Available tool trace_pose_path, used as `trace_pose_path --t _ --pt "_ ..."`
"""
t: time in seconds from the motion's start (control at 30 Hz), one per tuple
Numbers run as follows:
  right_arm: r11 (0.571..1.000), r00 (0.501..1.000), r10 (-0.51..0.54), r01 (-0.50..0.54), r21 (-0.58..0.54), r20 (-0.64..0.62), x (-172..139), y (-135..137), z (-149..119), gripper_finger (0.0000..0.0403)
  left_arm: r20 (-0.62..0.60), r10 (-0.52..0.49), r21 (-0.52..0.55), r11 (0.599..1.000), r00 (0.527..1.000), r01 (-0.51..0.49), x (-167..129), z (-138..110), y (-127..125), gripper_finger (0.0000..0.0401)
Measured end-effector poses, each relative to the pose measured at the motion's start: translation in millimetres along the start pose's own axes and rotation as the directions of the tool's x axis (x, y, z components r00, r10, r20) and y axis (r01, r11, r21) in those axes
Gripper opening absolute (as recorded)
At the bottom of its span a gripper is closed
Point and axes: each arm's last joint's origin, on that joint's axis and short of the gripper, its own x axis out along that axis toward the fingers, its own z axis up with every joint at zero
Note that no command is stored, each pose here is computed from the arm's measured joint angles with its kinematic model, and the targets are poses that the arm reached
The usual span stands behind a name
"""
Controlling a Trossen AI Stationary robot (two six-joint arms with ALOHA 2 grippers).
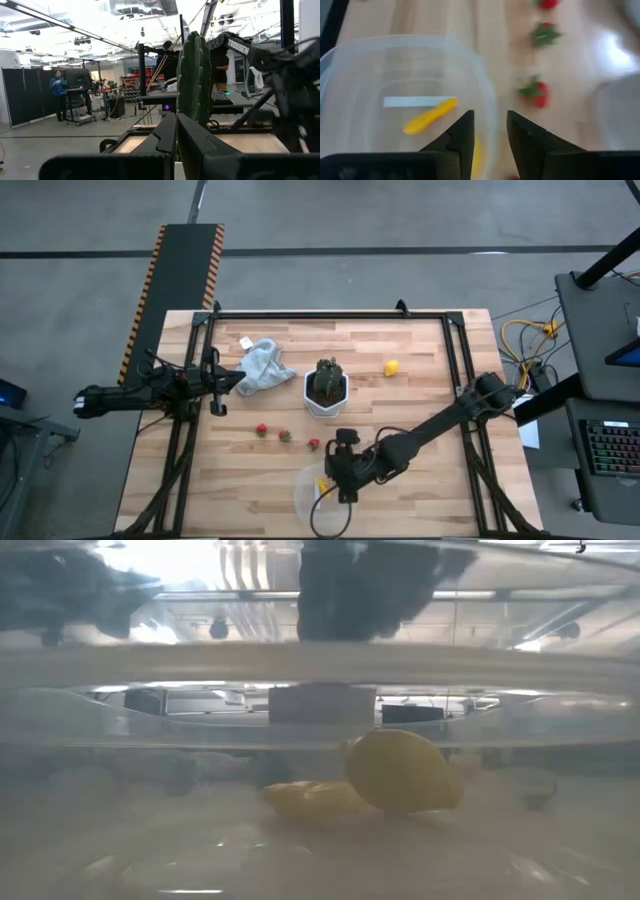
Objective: Pick and placing Produce into tupperware
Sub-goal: Put the black cherry into the transparent bin
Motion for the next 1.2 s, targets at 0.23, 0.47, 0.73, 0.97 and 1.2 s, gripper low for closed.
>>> trace_pose_path --t 0.23,0.47,0.73,0.97,1.2 --pt "0.982 0.982 -0.189 0.189 0.014 -0.026 -55.0 -18.6 -6.5 0.0096 -0.001 0.0 0.001 1.0 1.0 0.0 0.1 -0.1 0.0 0.0" --pt "0.906 0.912 -0.406 0.411 0.1 -0.065 -90.9 -41.3 -50.0 0.011 -0.01 -0.001 0.004 1.0 1.0 0.001 2.1 -1.0 -0.4 0.0" --pt "0.859 0.89 -0.456 0.437 0.267 0.01 -100.1 -68.3 -110.0 0.0137 -0.051 -0.007 0.008 1.0 0.999 0.007 14.3 -1.0 -2.0 0.0" --pt "0.884 0.922 -0.372 0.318 0.342 0.104 -97.2 -80.0 -137.5 0.0164 -0.092 -0.05 0.011 0.999 0.995 0.051 28.7 6.9 -4.0 0.0" --pt "0.939 0.985 -0.106 0.055 0.338 0.134 -92.8 -74.8 -145.6 0.0214 -0.073 -0.081 0.008 0.997 0.994 0.082 32.5 11.0 -4.9 0.0"
